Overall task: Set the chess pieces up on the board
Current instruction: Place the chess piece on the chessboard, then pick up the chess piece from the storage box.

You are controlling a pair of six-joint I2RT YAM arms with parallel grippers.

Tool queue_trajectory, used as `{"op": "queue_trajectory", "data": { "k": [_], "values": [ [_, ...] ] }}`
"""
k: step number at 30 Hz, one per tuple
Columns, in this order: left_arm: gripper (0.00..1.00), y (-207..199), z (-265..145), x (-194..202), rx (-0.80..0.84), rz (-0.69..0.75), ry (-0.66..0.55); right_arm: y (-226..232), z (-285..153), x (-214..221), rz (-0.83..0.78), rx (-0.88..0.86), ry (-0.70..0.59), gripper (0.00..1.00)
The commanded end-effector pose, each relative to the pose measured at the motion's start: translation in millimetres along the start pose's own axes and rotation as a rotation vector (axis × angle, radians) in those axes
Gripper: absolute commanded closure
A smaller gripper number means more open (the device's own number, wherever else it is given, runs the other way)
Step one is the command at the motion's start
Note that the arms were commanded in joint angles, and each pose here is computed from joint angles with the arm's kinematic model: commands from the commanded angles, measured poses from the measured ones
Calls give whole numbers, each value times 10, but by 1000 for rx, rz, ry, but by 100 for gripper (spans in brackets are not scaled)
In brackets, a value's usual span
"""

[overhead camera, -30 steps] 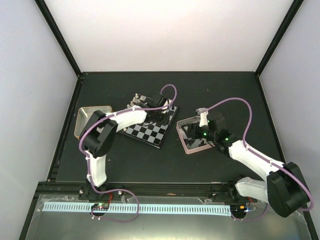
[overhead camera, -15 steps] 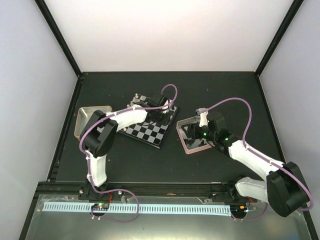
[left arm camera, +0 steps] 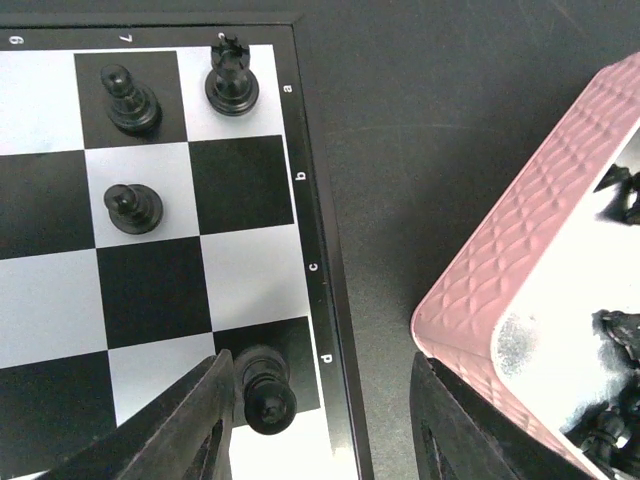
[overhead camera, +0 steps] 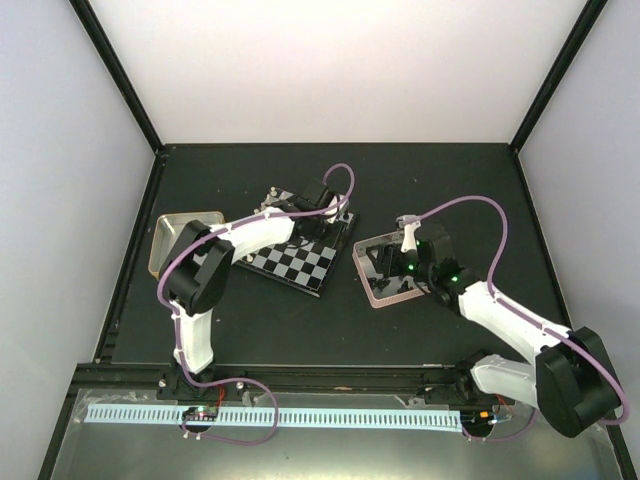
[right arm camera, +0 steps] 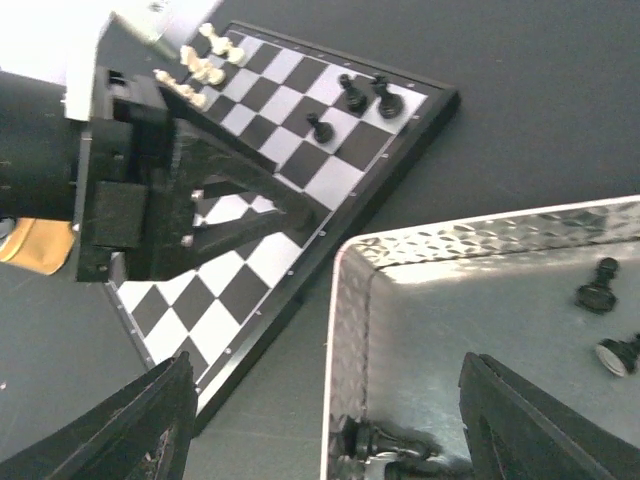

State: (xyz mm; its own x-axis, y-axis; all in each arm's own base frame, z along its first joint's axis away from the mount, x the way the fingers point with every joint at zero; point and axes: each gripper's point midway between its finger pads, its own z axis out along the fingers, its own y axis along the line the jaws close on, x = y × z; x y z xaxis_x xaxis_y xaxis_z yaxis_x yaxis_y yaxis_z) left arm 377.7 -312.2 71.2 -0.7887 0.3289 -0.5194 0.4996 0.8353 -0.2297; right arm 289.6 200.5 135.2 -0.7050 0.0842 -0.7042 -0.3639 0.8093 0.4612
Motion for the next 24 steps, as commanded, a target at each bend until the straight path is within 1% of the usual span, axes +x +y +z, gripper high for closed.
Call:
{"op": "queue_trajectory", "data": {
  "k": [1, 4, 5, 9, 13, 16, 19, 24],
  "values": [
    [49, -45, -341, -336, 1, -21, -99, -181, -43, -75, 54, 119, -33, 28],
    [46, -21, -534, -426, -19, -36, -150, -357, -16, -36, 84, 222, -1, 29],
    [46, -3, -595, -442, -27, -46, -164, -412, 2, -17, 90, 255, 16, 31],
    [45, 40, -904, -503, -42, -82, -242, -532, 80, 97, 97, 331, 112, 37],
    [45, 52, -1230, -499, -39, -107, -323, -643, 124, 260, 104, 405, 236, 42],
    [45, 18, -1444, -461, -18, -115, -378, -665, 172, 363, 85, 418, 322, 47],
    [44, -35, -1631, -429, 14, -114, -428, -668, 196, 445, 68, 418, 385, 49],
    [44, -94, -1767, -372, 50, -116, -451, -672, 265, 572, 64, 413, 458, 55]
  ]
}}
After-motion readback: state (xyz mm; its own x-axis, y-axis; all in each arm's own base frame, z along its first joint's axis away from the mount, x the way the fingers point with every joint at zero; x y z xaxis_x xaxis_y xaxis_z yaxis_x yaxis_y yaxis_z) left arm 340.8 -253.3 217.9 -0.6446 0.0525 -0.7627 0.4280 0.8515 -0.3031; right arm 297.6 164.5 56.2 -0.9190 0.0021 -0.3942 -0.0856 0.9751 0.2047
